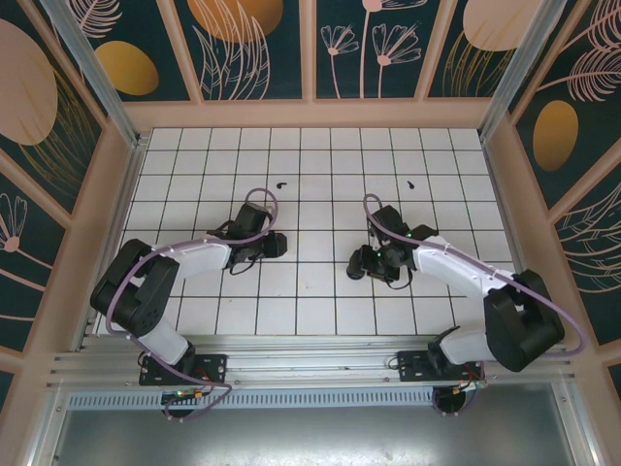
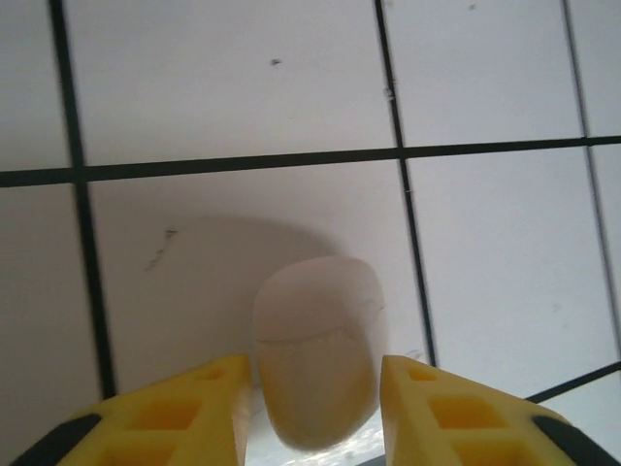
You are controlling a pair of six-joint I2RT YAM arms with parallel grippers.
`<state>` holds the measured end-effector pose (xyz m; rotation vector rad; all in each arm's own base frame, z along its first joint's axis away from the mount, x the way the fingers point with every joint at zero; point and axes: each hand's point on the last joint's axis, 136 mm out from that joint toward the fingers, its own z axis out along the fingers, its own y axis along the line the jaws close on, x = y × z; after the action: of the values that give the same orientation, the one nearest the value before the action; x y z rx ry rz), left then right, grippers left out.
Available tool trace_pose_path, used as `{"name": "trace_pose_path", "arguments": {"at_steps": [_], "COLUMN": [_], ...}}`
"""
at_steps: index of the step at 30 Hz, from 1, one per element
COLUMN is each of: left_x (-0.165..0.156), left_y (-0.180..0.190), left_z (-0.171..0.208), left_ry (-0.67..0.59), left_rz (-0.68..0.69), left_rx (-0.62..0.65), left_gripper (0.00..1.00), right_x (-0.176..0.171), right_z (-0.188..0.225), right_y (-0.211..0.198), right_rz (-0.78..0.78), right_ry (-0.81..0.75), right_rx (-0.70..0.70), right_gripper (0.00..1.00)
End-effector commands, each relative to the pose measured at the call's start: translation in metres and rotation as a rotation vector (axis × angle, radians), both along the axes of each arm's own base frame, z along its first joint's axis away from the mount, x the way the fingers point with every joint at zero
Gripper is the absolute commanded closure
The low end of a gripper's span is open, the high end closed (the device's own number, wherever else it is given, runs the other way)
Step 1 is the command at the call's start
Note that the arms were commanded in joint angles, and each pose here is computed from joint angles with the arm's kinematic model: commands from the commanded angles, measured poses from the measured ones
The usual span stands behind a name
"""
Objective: Insert the wireless bluetooth earbuds into the charging case
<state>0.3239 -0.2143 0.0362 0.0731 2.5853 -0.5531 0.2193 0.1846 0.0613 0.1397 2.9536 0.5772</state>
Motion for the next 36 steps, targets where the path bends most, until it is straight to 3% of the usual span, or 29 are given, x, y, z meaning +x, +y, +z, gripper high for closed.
{"name": "trace_pose_path", "arguments": {"at_steps": [1, 5, 16, 36], "left_x": [0.006, 0.011, 0.015, 0.005], "left_y": [0.014, 0.016, 0.016, 0.007], "left_z": [0.017, 0.033, 0.073, 0.082], "left_ry": [-0.038, -0.075, -0.164, -0.167], "left_rz": [0.021, 0.024, 0.034, 0.035], "left_rx": [0.069, 0.086, 0.042, -0.075], "left_gripper": [0.54, 0.48, 0.46, 0.45], "right_x": [0.003, 0.006, 0.019, 0.018], "right_z": [-0.005, -0.009, -0.024, -0.047], "right_y": [-0.007, -0.008, -0.006, 0.022], "right_rz": [0.015, 0.023, 0.057, 0.21], "right_ry": [0.005, 0.012, 0.026, 0.045], "right_rx": [-0.055, -0.082, -0.141, -0.291], "right_gripper": [0.45, 0.44, 0.43, 0.43]}}
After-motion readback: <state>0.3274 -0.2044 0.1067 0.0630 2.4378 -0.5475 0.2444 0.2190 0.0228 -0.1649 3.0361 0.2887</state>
